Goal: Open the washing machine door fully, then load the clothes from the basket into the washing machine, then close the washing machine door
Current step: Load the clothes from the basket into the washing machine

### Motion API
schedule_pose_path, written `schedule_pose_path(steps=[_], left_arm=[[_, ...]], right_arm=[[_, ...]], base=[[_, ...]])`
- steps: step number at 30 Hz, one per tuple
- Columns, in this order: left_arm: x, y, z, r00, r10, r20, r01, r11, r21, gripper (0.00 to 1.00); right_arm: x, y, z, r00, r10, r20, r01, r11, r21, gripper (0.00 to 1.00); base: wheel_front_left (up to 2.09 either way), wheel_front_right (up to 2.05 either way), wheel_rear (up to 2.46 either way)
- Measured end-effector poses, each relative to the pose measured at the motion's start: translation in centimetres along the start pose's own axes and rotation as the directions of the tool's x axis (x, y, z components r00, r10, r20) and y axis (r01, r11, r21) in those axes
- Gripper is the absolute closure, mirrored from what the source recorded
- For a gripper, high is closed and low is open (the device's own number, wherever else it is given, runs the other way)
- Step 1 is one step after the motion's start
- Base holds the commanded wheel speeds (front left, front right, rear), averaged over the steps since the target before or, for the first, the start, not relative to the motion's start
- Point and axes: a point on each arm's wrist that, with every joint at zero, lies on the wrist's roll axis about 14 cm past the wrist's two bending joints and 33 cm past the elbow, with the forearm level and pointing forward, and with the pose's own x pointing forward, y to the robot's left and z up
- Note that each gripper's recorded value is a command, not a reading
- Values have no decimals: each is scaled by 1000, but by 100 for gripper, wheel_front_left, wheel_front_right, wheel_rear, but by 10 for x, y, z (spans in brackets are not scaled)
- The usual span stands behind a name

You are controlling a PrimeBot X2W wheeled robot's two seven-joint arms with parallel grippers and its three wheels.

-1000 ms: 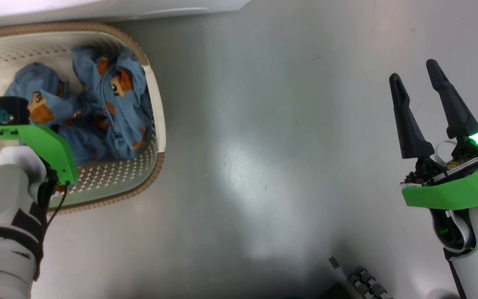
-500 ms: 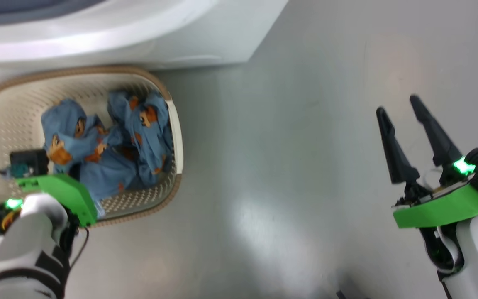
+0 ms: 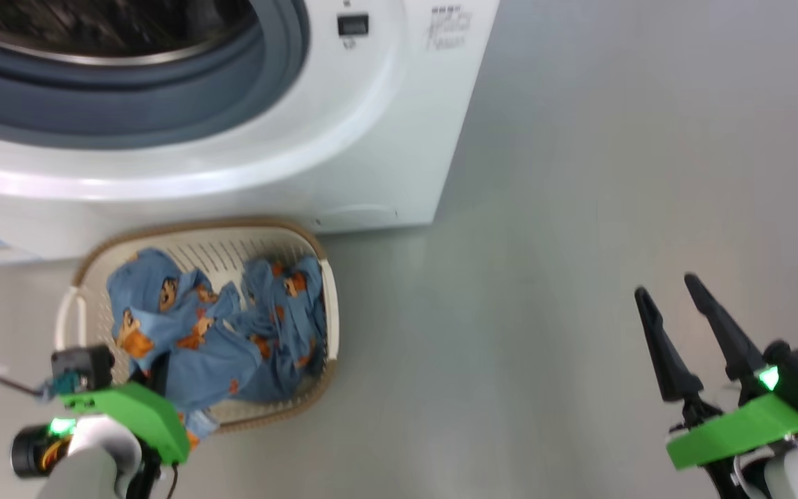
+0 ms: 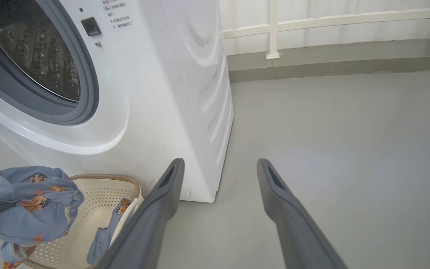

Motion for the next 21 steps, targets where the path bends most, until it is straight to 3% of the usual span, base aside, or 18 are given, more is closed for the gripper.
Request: schedule_pose_path(steps=[7,21], left_arm=[[-38,7,31,988,14,152,-11,1000,-23,100],[-127,15,78,896,30,443,-31,1000,-6,100]], right_arm=[[-29,-1,16,999,-19,37,19,1000,-1,0],[-81,-13,32,991,-91,95,89,996,17,0]], base=[[0,0,0],[0,0,0]])
